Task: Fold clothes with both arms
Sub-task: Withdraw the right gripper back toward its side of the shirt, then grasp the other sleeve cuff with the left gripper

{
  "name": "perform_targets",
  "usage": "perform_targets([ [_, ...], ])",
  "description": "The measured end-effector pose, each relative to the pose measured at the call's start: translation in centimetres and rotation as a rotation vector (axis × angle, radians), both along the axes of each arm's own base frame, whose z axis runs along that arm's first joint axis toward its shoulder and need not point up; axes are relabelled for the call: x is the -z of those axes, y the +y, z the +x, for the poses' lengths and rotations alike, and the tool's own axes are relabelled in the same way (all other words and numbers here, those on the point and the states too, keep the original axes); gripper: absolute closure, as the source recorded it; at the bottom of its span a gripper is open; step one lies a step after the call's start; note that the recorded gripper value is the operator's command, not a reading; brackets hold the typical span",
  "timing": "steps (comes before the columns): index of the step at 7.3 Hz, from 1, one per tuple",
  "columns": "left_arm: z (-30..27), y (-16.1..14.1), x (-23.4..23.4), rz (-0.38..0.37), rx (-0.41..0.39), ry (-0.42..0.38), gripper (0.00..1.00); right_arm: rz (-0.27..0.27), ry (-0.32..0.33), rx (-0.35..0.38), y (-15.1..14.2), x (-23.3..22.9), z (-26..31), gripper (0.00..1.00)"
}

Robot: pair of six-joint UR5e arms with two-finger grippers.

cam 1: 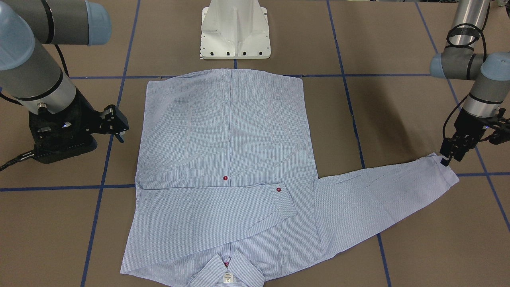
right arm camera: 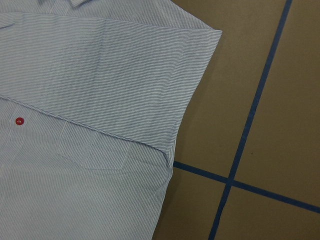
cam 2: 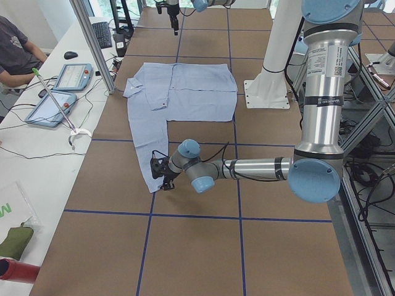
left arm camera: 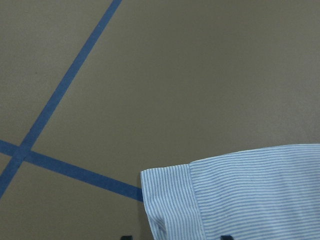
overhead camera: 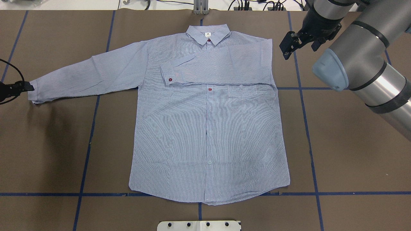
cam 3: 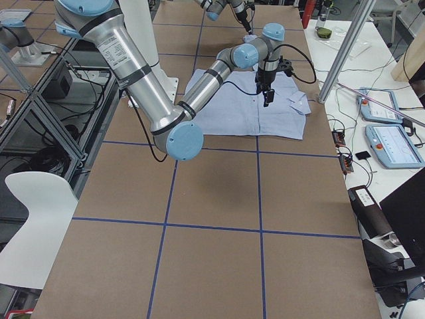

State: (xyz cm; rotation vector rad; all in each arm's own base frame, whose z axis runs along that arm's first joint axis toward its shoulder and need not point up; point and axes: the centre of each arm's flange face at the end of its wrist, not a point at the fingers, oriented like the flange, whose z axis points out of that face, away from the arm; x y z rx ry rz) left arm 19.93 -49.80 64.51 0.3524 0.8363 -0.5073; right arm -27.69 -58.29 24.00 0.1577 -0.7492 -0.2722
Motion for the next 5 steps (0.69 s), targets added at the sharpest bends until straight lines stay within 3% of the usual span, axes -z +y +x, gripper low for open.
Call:
perform_targets([
  [2, 0.8, 0.0, 0.1, 0.0, -0.012, 0.0, 0.39, -0.002, 0.002, 0.0, 0.1, -0.3, 0.1, 0.0],
  [5, 1.7, 0.0, -0.3, -0.006, -0.025, -0.004, 0.52, -0.001, 0.002, 0.0, 0.2, -0.5, 0.2, 0.0],
])
